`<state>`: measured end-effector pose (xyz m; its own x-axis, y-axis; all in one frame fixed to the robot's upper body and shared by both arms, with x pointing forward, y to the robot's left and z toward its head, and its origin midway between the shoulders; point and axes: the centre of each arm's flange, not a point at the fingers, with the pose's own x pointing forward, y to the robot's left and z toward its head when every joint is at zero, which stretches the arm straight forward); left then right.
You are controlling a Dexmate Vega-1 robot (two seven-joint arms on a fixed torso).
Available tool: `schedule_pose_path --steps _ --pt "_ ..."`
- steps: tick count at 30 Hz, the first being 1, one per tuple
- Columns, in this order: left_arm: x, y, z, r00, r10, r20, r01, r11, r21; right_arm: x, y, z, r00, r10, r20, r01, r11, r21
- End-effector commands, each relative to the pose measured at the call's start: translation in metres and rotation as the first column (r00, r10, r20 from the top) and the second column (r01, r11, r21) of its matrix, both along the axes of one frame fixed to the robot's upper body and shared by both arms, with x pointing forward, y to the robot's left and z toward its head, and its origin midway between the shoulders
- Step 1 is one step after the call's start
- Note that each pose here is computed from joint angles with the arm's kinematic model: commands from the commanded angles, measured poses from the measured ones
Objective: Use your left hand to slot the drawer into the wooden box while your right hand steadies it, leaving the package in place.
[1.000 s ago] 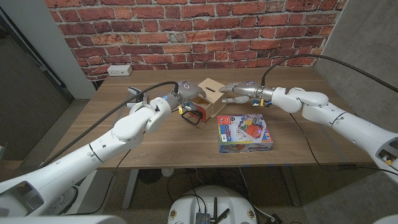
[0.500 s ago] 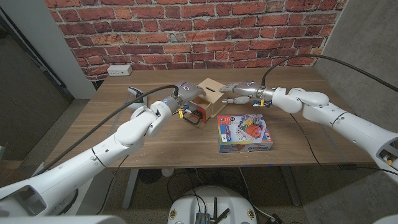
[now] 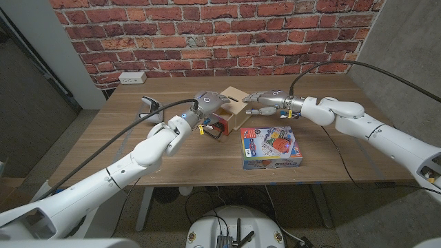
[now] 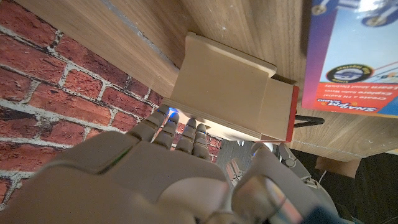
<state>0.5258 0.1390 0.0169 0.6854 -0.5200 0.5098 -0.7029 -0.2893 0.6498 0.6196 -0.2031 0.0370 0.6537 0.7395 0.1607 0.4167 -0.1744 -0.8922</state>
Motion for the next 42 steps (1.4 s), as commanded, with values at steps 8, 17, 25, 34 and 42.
schedule_pose_path --steps 8,17,25,34,42 --pt "0.009 -0.001 -0.013 0.996 -0.034 0.088 0.034 0.999 0.002 -0.003 0.001 0.002 1.000 -0.004 0.019 0.004 1.000 0.005" --pt "0.010 0.001 -0.016 0.997 -0.033 0.068 0.033 0.999 -0.005 -0.003 -0.001 0.001 1.000 -0.011 0.012 0.010 1.000 0.011" --pt "0.011 0.003 -0.017 0.998 -0.019 0.059 0.019 1.000 0.001 -0.002 -0.001 0.000 1.000 -0.010 0.008 0.010 1.000 0.014" --pt "0.006 0.005 -0.019 0.998 -0.018 0.059 0.019 1.000 -0.013 -0.003 0.000 0.000 1.000 -0.011 0.009 0.011 1.000 0.015" --pt "-0.001 0.008 -0.018 0.998 -0.011 0.070 0.012 1.000 -0.012 -0.003 0.002 0.000 1.000 -0.008 0.006 0.008 1.000 0.017"
